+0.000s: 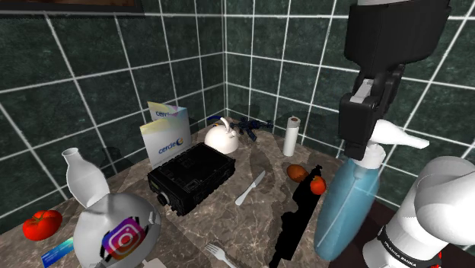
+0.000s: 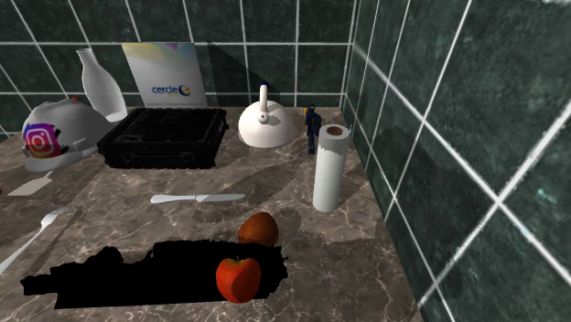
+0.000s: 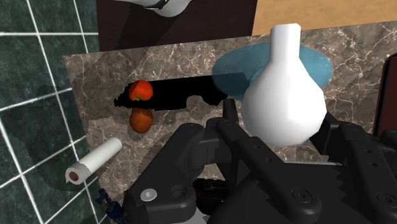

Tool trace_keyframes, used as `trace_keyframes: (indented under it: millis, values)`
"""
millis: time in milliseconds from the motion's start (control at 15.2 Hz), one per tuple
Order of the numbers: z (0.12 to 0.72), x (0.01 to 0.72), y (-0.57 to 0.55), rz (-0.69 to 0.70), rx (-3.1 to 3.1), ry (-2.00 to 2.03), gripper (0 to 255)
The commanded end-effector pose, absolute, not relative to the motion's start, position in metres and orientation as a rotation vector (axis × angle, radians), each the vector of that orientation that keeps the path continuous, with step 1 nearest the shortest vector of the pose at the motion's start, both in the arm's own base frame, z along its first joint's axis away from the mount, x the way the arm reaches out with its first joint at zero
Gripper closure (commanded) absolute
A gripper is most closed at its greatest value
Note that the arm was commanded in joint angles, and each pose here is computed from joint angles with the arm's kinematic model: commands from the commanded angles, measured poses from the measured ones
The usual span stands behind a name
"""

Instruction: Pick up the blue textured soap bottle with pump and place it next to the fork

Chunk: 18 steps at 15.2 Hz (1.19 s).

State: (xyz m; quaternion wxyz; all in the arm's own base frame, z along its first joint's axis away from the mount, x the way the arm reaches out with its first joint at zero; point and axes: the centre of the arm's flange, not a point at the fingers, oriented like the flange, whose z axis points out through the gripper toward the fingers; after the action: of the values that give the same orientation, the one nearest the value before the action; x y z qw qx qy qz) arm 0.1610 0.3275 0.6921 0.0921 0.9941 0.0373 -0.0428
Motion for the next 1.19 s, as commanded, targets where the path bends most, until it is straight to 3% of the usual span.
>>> trace_keyframes:
  millis: [0,1122]
  values:
    - [0.681,0.161,0.326,-0.126,2.953,0.111,255]
    - [0.591,0.161,0.326,-0.126,2.953,0.111,255]
